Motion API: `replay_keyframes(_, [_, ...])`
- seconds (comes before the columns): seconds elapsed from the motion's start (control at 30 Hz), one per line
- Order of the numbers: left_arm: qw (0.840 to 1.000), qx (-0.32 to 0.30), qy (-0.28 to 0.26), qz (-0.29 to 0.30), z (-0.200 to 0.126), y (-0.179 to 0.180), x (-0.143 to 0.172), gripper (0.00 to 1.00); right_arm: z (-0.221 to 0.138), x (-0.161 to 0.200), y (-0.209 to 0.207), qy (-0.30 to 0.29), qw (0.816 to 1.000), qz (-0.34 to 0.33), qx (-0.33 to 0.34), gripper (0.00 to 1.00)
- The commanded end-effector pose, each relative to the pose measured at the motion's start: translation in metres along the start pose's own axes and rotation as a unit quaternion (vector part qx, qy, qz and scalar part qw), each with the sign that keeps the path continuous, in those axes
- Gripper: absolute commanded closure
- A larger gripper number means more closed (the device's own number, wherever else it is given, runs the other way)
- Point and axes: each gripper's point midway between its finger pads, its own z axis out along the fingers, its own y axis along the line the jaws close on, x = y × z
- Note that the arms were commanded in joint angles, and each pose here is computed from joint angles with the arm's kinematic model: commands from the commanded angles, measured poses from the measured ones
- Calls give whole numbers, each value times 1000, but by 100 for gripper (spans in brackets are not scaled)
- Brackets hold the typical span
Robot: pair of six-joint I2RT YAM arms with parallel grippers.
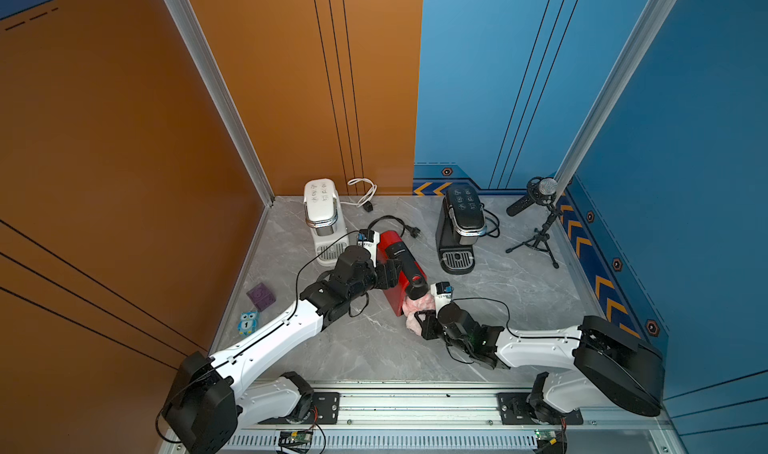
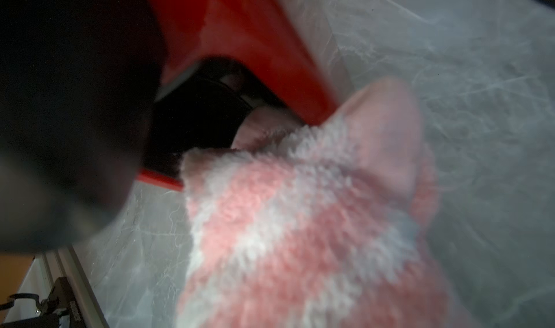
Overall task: Wipe the surface of a coffee machine
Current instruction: Wipe the dirt from the surface of the coffee machine.
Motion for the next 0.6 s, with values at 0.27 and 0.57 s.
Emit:
replay_keyframes(0.27, [997, -23, 70, -2, 5, 18, 42, 27, 27, -12, 13, -72, 988, 104, -84, 100])
replay_keyframes(0.57, [997, -17, 70, -8, 2, 17, 43, 27, 20, -35, 19, -124, 984, 89, -94, 100])
